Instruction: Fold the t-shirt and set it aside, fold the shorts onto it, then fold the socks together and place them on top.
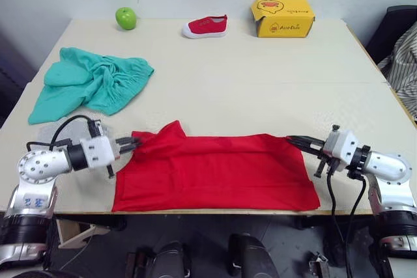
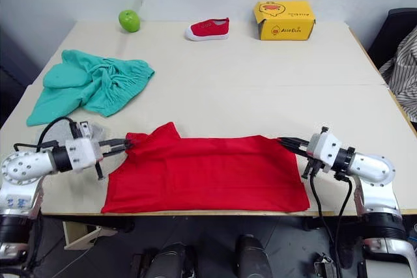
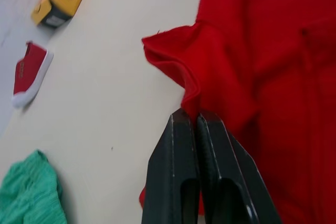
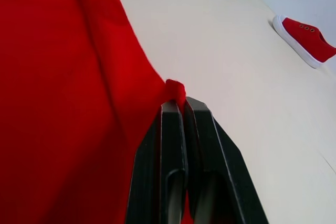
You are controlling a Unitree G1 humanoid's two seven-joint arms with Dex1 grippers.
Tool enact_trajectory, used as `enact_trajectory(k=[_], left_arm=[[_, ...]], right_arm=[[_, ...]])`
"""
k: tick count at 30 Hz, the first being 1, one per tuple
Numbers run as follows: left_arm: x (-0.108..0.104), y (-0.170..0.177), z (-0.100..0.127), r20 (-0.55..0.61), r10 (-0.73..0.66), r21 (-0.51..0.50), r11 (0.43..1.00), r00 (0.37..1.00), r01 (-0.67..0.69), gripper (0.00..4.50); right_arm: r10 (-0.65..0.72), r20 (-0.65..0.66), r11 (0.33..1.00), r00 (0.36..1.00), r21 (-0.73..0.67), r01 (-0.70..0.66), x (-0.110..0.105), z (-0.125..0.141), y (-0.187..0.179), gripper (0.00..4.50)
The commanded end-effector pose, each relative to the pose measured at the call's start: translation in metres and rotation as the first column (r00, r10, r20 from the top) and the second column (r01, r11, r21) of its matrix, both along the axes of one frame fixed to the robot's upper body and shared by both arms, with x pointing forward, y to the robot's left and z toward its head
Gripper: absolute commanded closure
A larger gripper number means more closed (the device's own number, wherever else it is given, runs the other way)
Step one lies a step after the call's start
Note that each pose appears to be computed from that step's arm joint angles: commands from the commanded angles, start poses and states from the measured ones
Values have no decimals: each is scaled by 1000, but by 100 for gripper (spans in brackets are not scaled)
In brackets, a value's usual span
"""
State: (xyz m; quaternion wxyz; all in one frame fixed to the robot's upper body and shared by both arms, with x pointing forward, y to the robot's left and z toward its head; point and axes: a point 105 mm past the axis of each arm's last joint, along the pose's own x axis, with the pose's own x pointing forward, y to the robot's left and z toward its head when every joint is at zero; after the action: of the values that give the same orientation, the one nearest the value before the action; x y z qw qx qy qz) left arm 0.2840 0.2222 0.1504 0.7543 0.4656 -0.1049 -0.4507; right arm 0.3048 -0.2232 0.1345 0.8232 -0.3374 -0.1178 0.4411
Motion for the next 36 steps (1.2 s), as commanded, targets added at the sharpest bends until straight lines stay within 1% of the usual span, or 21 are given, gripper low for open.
enact_trajectory(k=[1, 4, 8, 16, 22, 25, 29, 30, 32, 33, 35, 36], left_arm=[[-8, 2, 11, 122, -28, 68, 998, 992, 20, 447], [-15, 7, 7, 157, -53, 141, 990, 986, 31, 447], [-19, 15, 5, 202, -75, 212, 977, 977, 31, 447], [-20, 20, 2, 283, -104, 288, 957, 953, 19, 447], [-21, 24, 4, 341, -101, 314, 949, 935, -12, 447], [-22, 23, 3, 359, -123, 341, 940, 925, -7, 447], [-26, 20, -7, 325, -123, 337, 942, 938, 6, 447], [-27, 20, -8, 317, -122, 335, 942, 940, 9, 447], [-32, 20, -8, 283, -90, 276, 961, 955, 8, 447], [-34, 23, -11, 240, -62, 258, 966, 969, -2, 425], [-38, 30, -10, 204, -26, 242, 970, 979, -25, 382], [-38, 35, -10, 172, 12, 227, 972, 985, -52, 354]], right_arm=[[-32, 62, 999, 998, -20, 34, -6, 2, -11, 450], [-53, 49, 998, 997, -16, 54, -10, -6, -16, 450], [-67, 37, 998, 997, -13, 68, -15, -12, -20, 450], [-97, 32, 995, 995, -19, 98, -22, -21, -31, 450], [-90, 31, 994, 995, -52, 91, -28, -26, -36, 450], [-74, 40, 994, 996, -77, 77, -32, -30, -37, 450], [-77, 67, 991, 995, -103, 84, -34, -35, -39, 450], [-83, 49, 991, 995, -103, 88, -34, -37, -40, 450], [-86, -13, 994, 996, -72, 85, -37, -38, -44, 450], [-72, -51, 995, 996, -70, 68, -41, -40, -45, 429], [-51, -95, 996, 994, -75, 44, -49, -41, -47, 386], [-48, -123, 997, 991, -69, 40, -51, -40, -49, 355]])
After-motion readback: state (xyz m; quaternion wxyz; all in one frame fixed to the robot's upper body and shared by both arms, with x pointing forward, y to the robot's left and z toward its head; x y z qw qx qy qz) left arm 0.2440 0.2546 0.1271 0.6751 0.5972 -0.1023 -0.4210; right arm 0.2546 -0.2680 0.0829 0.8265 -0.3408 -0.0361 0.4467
